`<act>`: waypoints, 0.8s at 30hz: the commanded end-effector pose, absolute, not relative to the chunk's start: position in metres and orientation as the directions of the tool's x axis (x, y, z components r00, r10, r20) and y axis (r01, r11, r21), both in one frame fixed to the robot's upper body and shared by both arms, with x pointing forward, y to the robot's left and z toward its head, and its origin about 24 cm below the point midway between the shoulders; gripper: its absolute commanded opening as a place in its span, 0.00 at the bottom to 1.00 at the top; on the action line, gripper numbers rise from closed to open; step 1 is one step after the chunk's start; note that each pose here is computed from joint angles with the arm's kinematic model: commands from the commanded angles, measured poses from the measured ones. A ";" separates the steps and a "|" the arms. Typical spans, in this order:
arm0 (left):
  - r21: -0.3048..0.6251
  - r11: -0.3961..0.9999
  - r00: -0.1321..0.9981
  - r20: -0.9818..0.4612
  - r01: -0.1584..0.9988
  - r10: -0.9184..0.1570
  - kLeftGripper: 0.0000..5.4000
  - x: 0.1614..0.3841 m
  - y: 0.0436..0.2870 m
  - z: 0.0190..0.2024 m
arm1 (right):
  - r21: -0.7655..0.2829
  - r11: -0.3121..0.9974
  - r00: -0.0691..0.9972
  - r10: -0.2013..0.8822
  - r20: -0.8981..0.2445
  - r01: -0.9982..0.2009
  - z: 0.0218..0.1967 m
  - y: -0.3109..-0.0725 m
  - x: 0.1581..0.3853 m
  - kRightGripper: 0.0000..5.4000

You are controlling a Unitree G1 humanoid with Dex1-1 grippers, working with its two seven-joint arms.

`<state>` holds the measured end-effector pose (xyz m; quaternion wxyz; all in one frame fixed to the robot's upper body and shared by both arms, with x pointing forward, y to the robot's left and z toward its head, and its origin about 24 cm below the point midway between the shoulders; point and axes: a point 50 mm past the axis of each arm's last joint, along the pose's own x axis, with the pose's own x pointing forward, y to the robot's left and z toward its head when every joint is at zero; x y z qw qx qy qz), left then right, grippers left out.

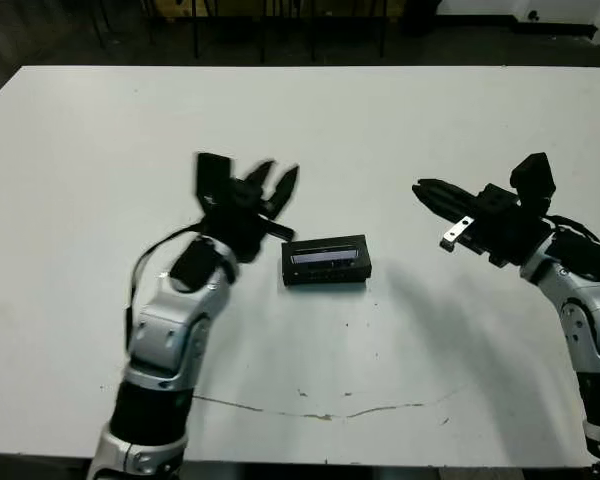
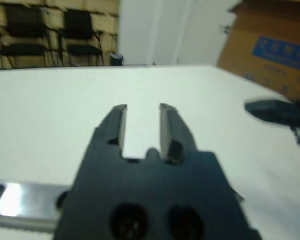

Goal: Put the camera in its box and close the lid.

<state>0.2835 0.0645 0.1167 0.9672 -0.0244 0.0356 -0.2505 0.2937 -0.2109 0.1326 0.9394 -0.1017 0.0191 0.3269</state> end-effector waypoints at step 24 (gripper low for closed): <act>-0.045 0.771 0.631 -0.545 0.635 -0.552 0.00 0.246 0.039 -0.007 | -0.159 0.806 0.821 0.563 -0.096 -0.571 0.120 -0.213 0.285 0.00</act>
